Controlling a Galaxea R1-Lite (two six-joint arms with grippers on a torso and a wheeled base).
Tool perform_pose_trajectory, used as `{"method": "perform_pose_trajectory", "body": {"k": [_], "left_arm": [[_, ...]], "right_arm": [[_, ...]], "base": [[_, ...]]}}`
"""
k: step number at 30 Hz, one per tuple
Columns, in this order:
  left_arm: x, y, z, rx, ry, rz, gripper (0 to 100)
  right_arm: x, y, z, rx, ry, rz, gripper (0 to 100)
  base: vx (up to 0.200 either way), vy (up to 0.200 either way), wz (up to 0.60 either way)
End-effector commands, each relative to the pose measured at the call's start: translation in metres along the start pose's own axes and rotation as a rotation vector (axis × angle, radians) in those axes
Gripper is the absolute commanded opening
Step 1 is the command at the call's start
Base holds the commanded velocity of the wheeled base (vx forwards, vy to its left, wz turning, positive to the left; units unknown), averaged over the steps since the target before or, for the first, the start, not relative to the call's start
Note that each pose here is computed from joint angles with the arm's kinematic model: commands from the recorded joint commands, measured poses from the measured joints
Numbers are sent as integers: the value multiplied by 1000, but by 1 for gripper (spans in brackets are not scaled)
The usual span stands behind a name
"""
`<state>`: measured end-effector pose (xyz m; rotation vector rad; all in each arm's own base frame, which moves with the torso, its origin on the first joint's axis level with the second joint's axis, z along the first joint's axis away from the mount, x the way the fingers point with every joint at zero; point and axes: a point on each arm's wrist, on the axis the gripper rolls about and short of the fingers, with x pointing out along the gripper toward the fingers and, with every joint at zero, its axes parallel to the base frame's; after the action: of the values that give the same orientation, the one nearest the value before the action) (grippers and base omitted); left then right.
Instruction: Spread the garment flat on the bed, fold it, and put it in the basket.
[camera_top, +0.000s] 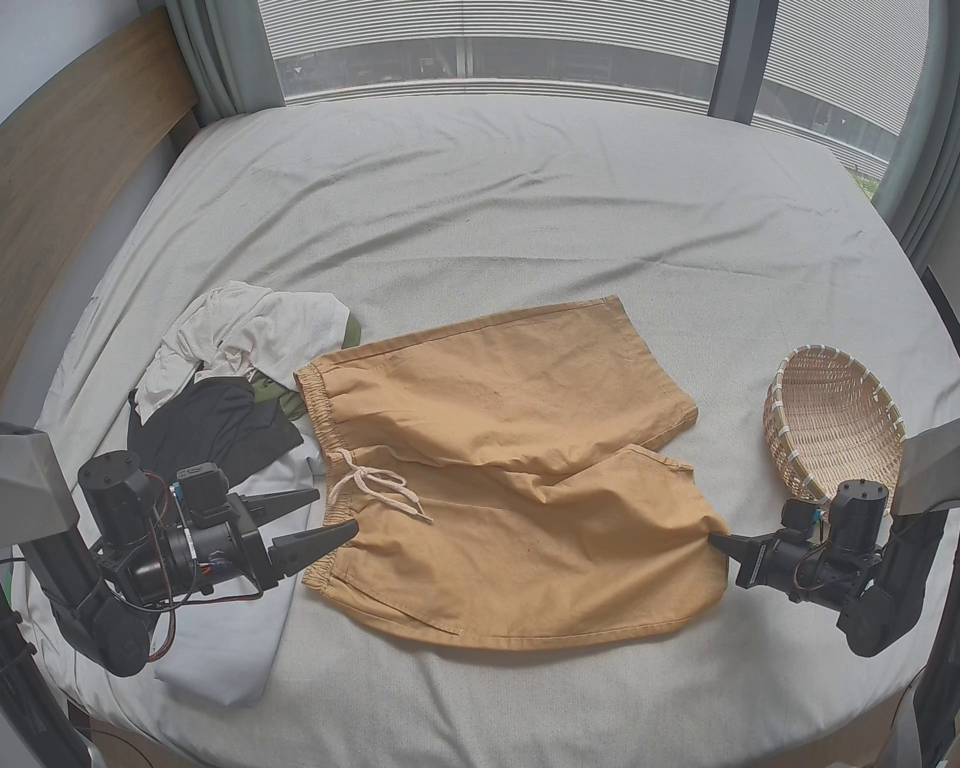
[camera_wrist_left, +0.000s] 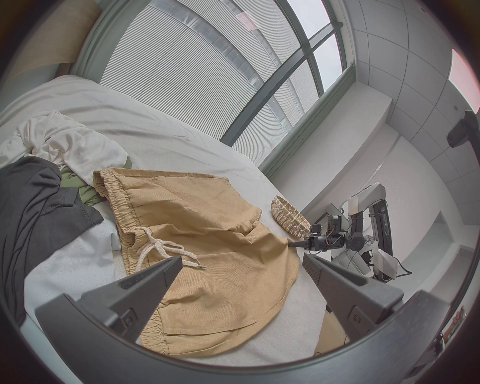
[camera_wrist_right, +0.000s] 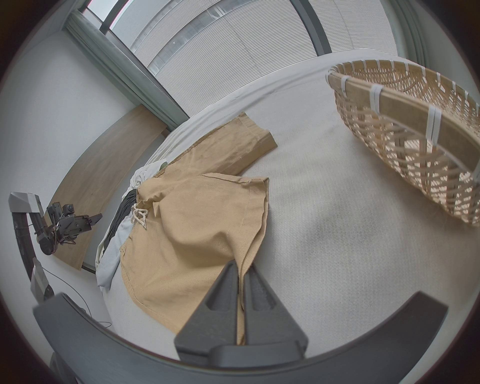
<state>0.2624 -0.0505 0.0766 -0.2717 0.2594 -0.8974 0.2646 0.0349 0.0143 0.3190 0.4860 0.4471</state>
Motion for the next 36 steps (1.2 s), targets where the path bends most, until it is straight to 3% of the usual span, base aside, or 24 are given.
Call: {"method": "perform_pose_trajectory", "body": {"k": [1, 5, 6, 12, 28, 36], "left_arm": [[0, 0, 0, 1, -1, 0, 100], [0, 0, 0, 3, -1, 0, 100], [0, 0, 0, 4, -2, 0, 100], [1, 0, 1, 3, -3, -1, 100], [0, 2, 2, 6, -9, 4, 100], [0, 1, 0, 3, -4, 4, 100]], "right_arm": [[2, -3, -9, 16, 36, -8, 0], [3, -4, -10, 20, 42, -9, 0], [3, -4, -10, 20, 42, -9, 100], [3, -2, -5, 17, 19, -8, 100], [30, -2, 43, -45, -174, 44, 100], [49, -6, 60, -52, -192, 49, 100]], "base": [[0, 0, 0], [0, 0, 0], [0, 0, 0], [0, 0, 0], [0, 0, 0], [0, 0, 0]]}}
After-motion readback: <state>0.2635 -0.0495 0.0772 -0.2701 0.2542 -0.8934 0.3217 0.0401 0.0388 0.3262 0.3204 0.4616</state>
